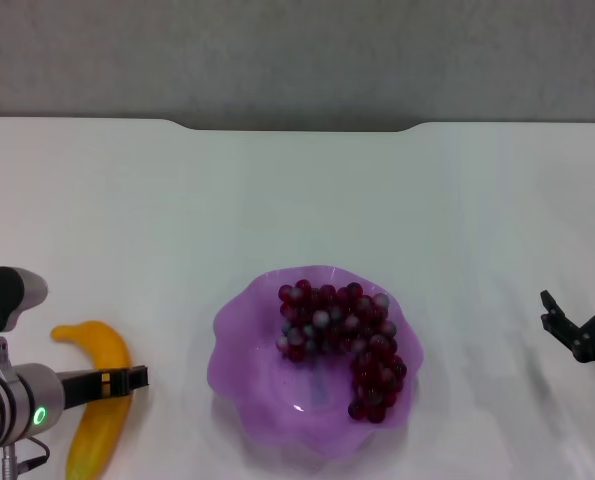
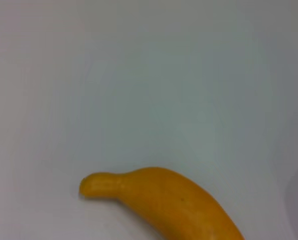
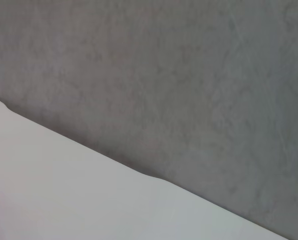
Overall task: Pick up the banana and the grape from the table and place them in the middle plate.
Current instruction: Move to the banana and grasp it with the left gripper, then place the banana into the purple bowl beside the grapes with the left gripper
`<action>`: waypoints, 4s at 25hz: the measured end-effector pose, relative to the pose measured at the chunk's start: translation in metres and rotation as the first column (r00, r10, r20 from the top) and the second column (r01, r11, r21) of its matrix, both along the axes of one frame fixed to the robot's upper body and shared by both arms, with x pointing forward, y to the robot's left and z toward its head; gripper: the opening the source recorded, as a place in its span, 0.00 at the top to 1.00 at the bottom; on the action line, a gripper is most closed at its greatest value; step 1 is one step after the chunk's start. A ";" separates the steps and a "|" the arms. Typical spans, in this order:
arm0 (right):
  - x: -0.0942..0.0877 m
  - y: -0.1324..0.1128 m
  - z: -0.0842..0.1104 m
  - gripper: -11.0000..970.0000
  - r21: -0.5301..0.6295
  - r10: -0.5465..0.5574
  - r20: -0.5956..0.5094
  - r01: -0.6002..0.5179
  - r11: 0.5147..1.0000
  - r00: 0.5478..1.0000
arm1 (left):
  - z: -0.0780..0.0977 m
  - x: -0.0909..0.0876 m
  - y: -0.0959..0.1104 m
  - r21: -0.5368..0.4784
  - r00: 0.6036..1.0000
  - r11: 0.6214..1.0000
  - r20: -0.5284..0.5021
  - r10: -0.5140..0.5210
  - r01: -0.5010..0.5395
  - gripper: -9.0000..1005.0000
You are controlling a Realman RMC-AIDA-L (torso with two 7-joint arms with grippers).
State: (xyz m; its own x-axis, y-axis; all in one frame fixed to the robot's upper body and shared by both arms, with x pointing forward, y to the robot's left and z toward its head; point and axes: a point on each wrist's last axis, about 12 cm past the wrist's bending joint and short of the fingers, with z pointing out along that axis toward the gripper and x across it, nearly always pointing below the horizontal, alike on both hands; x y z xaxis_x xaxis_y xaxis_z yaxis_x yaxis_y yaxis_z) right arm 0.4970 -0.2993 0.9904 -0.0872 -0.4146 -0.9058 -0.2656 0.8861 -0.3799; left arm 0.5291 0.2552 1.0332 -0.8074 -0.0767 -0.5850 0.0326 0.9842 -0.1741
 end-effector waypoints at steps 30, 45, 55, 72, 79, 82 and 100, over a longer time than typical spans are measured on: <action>0.001 -0.002 -0.001 0.09 -0.006 -0.007 -0.008 0.007 1.000 1.000 | 0.054 -0.024 -0.021 -0.091 0.949 0.986 0.295 -0.110 0.143 0.50; 0.006 0.001 0.002 0.09 -0.015 0.010 0.001 -0.010 1.000 1.000 | 0.082 -0.035 -0.076 -0.404 0.933 0.862 0.305 -0.191 0.308 0.50; 0.007 0.003 0.003 0.09 -0.030 0.018 0.009 -0.018 0.999 1.000 | 0.041 -0.013 -0.069 -0.604 0.973 0.769 0.209 -0.099 0.208 0.48; 0.013 0.011 0.006 0.09 -0.037 0.048 0.028 -0.047 0.998 0.998 | 0.002 -0.009 -0.070 -0.588 0.962 0.781 0.266 -0.058 0.210 0.43; 0.014 0.013 0.008 0.09 -0.055 0.057 0.038 -0.055 0.997 0.998 | -0.009 -0.011 -0.086 -0.478 0.950 0.842 0.289 -0.116 0.248 0.41; 0.015 0.015 0.009 0.09 -0.055 0.062 0.043 -0.059 0.997 0.997 | -0.011 -0.011 -0.093 -0.413 0.939 0.866 0.303 -0.160 0.281 0.40; 0.014 0.015 0.008 0.09 -0.052 0.060 0.041 -0.058 0.997 0.997 | 0.006 -0.025 -0.106 -0.289 0.872 0.877 0.425 -0.243 0.385 0.35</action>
